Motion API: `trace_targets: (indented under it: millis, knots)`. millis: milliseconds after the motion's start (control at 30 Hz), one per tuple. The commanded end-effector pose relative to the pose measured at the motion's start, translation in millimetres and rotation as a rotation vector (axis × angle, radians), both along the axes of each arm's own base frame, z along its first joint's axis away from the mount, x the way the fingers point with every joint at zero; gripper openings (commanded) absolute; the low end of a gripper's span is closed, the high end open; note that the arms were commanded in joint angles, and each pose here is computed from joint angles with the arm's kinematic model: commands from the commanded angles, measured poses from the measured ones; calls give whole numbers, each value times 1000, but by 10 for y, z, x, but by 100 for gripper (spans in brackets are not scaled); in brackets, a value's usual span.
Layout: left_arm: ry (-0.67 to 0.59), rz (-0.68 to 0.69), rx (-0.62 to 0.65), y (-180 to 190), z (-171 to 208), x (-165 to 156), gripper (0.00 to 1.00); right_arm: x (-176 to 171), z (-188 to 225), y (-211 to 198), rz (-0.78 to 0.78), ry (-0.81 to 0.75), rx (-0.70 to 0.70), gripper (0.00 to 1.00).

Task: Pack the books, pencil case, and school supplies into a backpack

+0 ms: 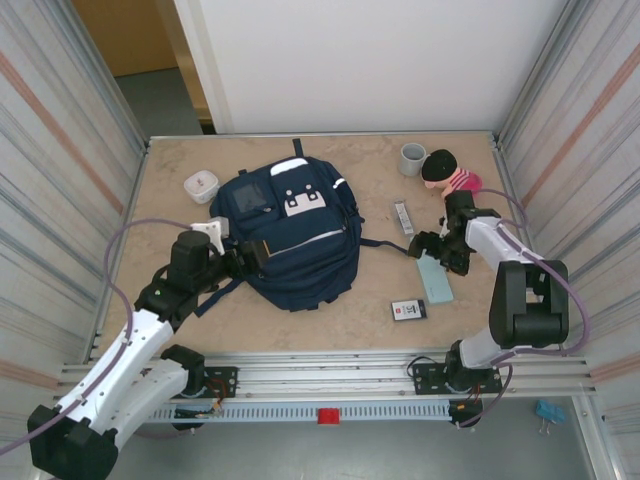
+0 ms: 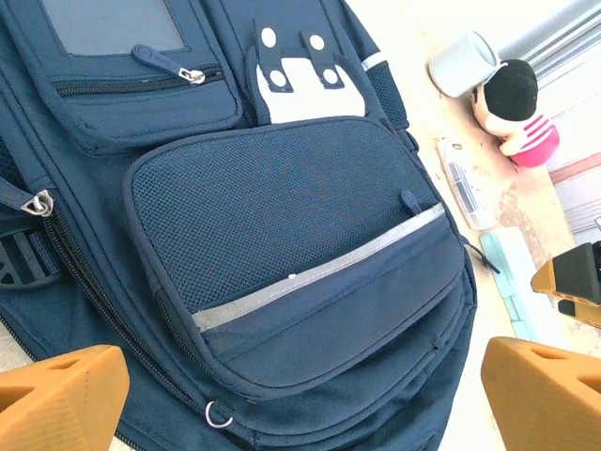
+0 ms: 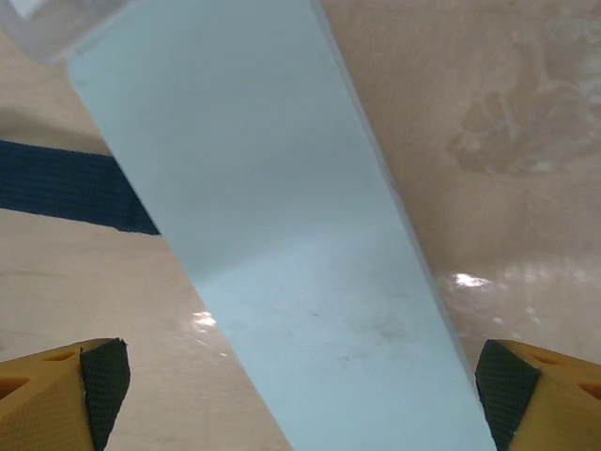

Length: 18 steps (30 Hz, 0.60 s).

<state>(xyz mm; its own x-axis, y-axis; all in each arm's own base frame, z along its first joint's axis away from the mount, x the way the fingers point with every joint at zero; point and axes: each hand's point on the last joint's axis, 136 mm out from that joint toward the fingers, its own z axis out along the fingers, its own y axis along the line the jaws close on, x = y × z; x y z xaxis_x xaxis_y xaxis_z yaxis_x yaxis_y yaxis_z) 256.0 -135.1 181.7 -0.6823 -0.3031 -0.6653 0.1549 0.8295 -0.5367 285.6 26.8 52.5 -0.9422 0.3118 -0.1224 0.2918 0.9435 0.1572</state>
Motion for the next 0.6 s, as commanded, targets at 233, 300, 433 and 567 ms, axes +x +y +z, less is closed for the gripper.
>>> trace_targets:
  millis: [233,300,433,567]
  knots:
    - [-16,4,-11,-1,-17,-18,97,8,-149,24,159,101,-100,95]
    - [-17,4,-6,4,-23,-14,97,32,-193,87,177,108,-78,93]
    - [-15,7,4,13,-39,-8,97,10,-297,58,198,164,-126,89]
    - [-12,8,7,9,-59,12,97,-29,-365,39,214,195,-165,81]
